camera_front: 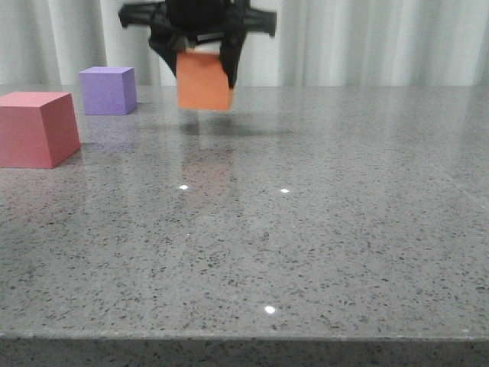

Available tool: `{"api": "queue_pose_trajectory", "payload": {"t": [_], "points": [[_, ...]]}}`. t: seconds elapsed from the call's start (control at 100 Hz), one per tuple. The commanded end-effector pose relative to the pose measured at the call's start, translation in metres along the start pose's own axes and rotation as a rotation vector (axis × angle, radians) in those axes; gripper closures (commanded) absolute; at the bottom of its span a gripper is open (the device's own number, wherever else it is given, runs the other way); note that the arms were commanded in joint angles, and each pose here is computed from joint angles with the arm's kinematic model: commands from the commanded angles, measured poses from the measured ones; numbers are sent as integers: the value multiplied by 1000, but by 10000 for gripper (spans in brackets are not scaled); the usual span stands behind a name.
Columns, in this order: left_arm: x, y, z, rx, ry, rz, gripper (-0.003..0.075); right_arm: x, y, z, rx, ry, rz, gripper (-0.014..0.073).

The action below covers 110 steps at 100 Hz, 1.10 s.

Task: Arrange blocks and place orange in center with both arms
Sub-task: 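Close the left gripper on the orange cube and lift it, then carry the orange cube with the left gripper between the pink and purple cubes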

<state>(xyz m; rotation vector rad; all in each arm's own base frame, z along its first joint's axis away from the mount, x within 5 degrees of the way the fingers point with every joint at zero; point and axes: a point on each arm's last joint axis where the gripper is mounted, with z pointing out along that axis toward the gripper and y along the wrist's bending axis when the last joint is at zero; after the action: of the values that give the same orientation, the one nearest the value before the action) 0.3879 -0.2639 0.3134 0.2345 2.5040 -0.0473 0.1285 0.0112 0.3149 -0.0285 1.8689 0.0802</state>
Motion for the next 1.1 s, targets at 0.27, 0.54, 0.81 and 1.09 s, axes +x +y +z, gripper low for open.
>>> {"api": "queue_pose_trajectory", "payload": {"t": [0.27, 0.54, 0.81, 1.09], "points": [[-29, 68, -87, -85, -153, -14, 622, -14, 1, -3, -6, -98, -16, 661], [-18, 113, -83, -144, -118, -47, 622, -14, 1, -3, -6, -98, -16, 661], [-3, 148, -61, -121, -107, -70, 623, -14, 1, -3, -6, -98, -16, 661], [7, 164, -33, -58, -98, -111, 623, -14, 1, -3, -6, -98, -16, 661]]}}
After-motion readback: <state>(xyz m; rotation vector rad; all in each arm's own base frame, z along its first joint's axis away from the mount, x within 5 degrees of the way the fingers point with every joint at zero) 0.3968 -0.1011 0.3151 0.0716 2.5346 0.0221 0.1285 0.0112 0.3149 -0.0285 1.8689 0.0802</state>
